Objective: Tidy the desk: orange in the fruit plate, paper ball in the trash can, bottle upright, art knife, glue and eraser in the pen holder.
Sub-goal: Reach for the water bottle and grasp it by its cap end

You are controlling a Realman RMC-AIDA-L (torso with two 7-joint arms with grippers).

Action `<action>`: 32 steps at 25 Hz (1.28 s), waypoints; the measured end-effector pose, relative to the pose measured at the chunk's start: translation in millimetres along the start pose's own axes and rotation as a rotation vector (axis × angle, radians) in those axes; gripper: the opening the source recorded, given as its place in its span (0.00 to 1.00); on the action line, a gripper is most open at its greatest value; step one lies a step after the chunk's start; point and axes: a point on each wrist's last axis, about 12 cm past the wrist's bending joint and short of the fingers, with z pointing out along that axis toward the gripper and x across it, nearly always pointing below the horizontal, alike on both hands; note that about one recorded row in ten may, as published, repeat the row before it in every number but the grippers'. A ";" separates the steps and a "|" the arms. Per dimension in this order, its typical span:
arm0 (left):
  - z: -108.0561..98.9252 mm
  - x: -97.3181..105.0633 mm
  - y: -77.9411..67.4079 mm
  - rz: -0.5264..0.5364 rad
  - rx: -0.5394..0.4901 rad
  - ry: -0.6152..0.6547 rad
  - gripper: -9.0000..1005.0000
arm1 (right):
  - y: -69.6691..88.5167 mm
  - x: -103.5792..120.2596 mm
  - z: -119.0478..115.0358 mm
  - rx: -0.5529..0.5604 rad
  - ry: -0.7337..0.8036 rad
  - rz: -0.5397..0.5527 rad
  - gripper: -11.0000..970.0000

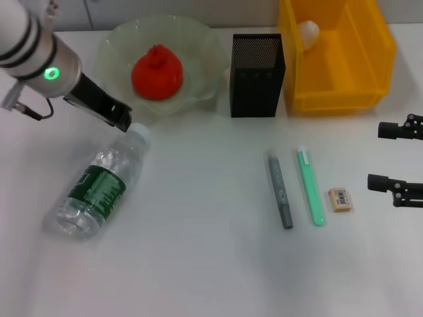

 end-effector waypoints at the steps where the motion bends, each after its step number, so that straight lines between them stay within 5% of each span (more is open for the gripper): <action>1: 3.3 -4.4 -4.1 0.017 -0.031 0.032 0.09 | 0.2 0.4 -0.2 0.000 0.001 0.001 0.81; 3: 4.7 -6.5 -6.0 0.025 -0.042 0.044 0.11 | 0.5 1.3 0.1 -0.001 0.002 0.003 0.81; 14: 10.9 -13.6 -13.1 0.011 -0.034 0.093 0.54 | 0.7 3.4 0.4 0.000 0.011 -0.007 0.81; 16: 16.0 -13.7 -13.8 0.006 -0.027 0.114 0.77 | 1.0 3.4 0.6 -0.002 0.011 -0.016 0.81; 32: 41.5 -23.7 -17.7 -0.030 -0.031 0.141 0.86 | 3.9 9.6 6.7 -0.026 -0.011 -0.047 0.81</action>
